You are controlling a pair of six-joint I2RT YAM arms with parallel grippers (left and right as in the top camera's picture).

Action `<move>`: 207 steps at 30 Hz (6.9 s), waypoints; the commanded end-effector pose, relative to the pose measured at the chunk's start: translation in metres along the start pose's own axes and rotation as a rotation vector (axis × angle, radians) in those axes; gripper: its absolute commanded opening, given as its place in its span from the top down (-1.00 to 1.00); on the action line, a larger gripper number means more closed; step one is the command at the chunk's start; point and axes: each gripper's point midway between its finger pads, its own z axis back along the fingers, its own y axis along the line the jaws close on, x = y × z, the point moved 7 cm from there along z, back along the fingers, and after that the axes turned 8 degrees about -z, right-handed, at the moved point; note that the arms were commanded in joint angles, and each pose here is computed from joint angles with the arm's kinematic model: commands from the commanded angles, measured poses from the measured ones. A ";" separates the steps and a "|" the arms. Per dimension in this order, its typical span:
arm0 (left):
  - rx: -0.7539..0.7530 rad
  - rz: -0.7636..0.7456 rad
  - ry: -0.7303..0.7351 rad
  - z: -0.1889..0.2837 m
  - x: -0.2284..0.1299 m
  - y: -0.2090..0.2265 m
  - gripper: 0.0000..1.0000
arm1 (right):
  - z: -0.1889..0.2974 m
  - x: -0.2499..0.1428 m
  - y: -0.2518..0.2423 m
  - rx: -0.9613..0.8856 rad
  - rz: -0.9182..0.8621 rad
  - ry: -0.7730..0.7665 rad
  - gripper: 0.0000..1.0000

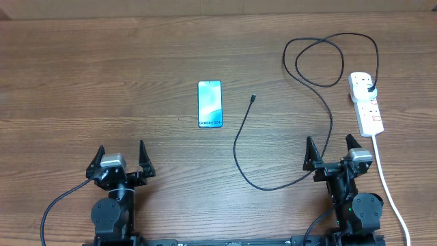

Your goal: Plug charger to phone and switch on socket

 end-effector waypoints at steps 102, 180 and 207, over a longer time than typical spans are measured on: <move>-0.739 0.115 0.126 0.065 0.302 -0.048 -1.00 | 0.000 -0.002 0.000 0.005 0.004 -0.002 -1.00; -0.241 -0.128 1.476 -0.247 -0.020 -0.238 -0.99 | 0.000 -0.002 0.000 0.005 0.004 -0.002 -1.00; -0.187 -0.110 1.544 -0.236 -0.089 -0.235 -1.00 | 0.000 -0.002 0.000 0.005 0.004 -0.002 -1.00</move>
